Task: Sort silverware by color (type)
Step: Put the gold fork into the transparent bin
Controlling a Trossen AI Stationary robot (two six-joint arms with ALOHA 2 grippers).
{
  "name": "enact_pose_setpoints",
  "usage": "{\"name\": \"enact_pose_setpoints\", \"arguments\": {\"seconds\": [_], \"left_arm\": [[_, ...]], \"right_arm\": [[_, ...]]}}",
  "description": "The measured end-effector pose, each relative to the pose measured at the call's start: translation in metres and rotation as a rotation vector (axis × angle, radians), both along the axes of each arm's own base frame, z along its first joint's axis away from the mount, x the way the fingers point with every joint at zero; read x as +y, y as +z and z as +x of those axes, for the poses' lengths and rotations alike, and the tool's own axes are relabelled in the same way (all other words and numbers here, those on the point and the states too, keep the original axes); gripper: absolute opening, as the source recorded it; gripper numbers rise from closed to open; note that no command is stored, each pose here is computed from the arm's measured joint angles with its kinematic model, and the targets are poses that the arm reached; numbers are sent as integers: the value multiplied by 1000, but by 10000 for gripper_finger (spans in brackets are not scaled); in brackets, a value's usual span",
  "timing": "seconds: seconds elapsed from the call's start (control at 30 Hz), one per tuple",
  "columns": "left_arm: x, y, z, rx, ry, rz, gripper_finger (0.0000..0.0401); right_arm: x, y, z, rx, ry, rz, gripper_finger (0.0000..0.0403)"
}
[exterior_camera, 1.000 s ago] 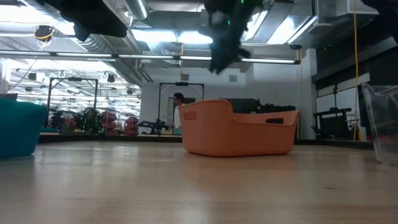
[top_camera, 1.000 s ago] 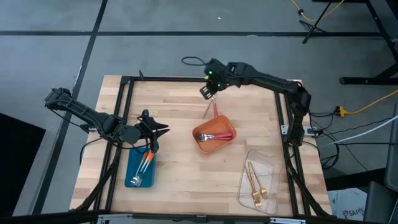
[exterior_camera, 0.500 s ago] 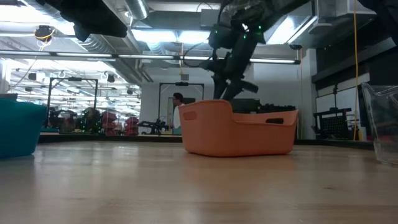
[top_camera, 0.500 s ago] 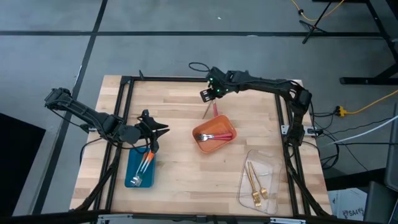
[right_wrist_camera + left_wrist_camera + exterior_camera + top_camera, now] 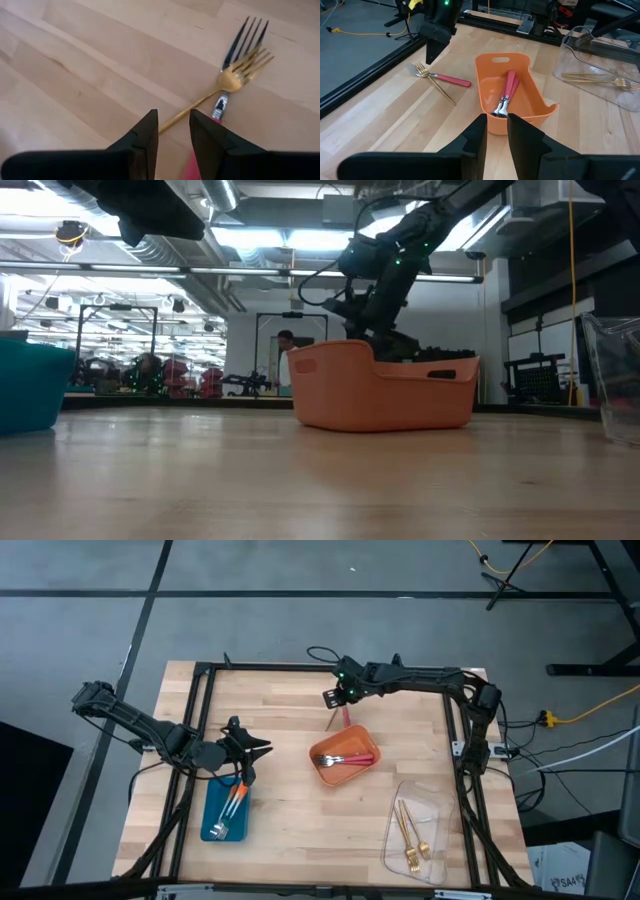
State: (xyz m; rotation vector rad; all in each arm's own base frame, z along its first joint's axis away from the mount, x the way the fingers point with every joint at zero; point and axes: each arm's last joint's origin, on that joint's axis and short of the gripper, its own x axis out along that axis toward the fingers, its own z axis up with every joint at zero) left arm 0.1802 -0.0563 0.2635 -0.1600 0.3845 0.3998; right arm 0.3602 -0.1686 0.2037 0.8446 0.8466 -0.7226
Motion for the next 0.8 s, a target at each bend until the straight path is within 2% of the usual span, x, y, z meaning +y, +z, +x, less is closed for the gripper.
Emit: {"name": "enact_pose_setpoints", "arguments": {"seconds": [0.17, 0.6, 0.8], "left_arm": [[0, 0, 0, -1, 4, 2, 70], [0, 0, 0, -2, 9, 5, 70], [0, 0, 0, -2, 9, 5, 70]], "right_arm": [[-2, -5, 1, 14, -45, -14, 99], [-4, -52, 10, 105, -26, 70, 99], [-5, -58, 11, 113, -28, 70, 99]]}}
